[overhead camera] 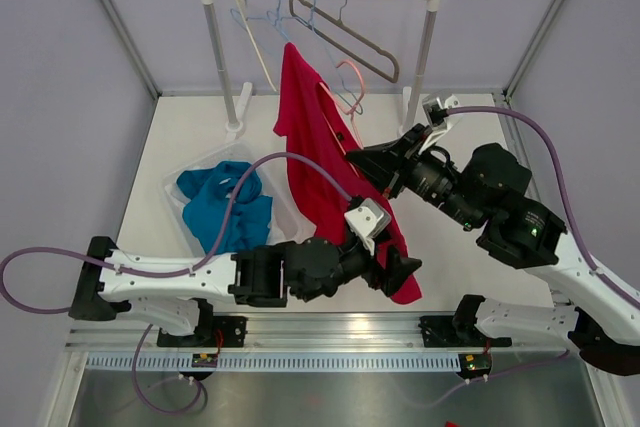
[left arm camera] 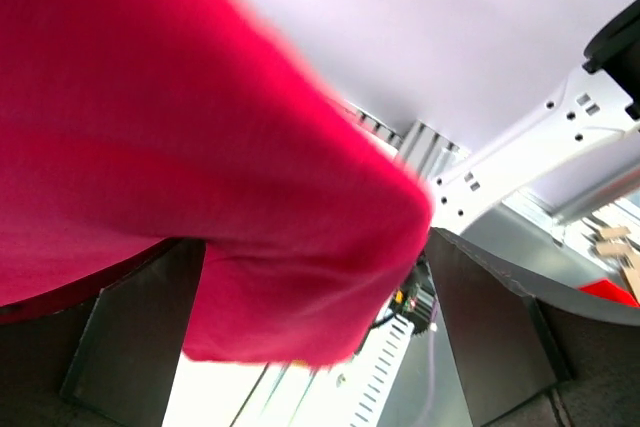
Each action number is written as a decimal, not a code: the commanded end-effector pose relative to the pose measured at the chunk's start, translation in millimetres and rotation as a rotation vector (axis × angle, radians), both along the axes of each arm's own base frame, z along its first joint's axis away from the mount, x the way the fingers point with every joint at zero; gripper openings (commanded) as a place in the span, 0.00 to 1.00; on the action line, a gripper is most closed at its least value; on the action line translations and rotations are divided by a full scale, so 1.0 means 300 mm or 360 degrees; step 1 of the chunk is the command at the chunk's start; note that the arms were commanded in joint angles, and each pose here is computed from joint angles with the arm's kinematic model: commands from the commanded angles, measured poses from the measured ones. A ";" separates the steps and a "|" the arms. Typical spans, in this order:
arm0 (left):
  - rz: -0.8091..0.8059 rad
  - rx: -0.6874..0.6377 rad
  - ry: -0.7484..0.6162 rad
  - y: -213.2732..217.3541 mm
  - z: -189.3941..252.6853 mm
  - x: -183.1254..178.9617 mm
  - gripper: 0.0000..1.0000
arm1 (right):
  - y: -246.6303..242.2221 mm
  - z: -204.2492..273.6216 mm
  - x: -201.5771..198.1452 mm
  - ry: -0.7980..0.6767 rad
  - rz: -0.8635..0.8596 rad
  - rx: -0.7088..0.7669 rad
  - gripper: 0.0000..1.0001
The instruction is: Remove the t-shirt from the hanger
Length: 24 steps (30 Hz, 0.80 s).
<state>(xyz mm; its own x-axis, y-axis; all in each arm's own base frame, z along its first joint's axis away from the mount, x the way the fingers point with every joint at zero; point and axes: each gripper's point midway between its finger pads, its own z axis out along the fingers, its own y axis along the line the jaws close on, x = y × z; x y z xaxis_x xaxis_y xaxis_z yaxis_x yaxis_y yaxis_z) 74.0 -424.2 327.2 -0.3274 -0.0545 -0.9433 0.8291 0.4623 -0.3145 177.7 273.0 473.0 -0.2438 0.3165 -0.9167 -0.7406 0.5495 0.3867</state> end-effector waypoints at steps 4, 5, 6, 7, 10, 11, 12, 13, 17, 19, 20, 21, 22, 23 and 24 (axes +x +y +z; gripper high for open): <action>0.0132 -0.0151 -0.0060 -0.008 0.101 0.035 0.27 | -0.055 0.115 0.002 -0.0148 -0.0122 0.0117 0.00; 0.0101 -0.0143 -0.0048 -0.012 0.086 0.021 0.11 | -0.069 0.132 -0.002 -0.0160 -0.0131 0.0127 0.00; 0.0086 -0.0136 -0.0043 -0.011 0.077 0.010 0.07 | -0.078 0.144 -0.004 -0.0174 -0.0138 0.0134 0.00; 0.0074 -0.0127 -0.0040 -0.011 0.066 0.002 0.03 | -0.085 0.154 -0.005 -0.0201 -0.0143 0.0126 0.00; -0.0063 -0.0020 -0.0085 -0.030 -0.011 -0.092 0.00 | -0.102 0.212 -0.010 -0.0287 -0.0154 0.0142 0.00; -0.0070 0.0043 -0.0105 -0.029 -0.058 -0.106 0.00 | -0.109 0.248 -0.012 -0.0322 -0.0161 0.0170 0.00; -0.0090 0.0086 -0.0105 -0.033 -0.093 -0.127 0.00 | -0.115 0.266 -0.011 -0.0346 -0.0174 0.0180 0.00; -0.0105 0.0121 -0.0104 -0.035 -0.121 -0.142 0.00 | -0.124 0.286 -0.006 -0.0377 -0.0199 0.0184 0.00; -0.0122 0.0230 -0.0024 -0.029 -0.257 -0.200 0.00 | -0.163 0.401 -0.028 -0.0493 -0.0216 0.0311 0.00; -0.0118 0.0273 0.0013 -0.013 -0.318 -0.205 0.00 | -0.173 0.432 -0.045 -0.0523 -0.0193 0.0339 0.00; -0.0110 0.0269 0.0040 -0.004 -0.328 -0.205 0.00 | -0.187 0.455 -0.059 -0.0539 -0.0184 0.0362 0.00; -0.0099 0.0276 0.0052 0.004 -0.342 -0.202 0.00 | -0.189 0.461 -0.068 -0.0545 -0.0167 0.0367 0.00; -0.0085 0.0305 0.0060 0.022 -0.378 -0.197 0.00 | -0.194 0.469 -0.078 -0.0554 -0.0152 0.0373 0.00; -0.0053 0.0320 0.0065 0.036 -0.394 -0.187 0.00 | -0.210 0.478 -0.091 -0.0558 -0.0142 0.0378 0.00; -0.0024 0.0315 0.0087 0.050 -0.400 -0.179 0.00 | -0.219 0.481 -0.097 -0.0561 -0.0140 0.0379 0.00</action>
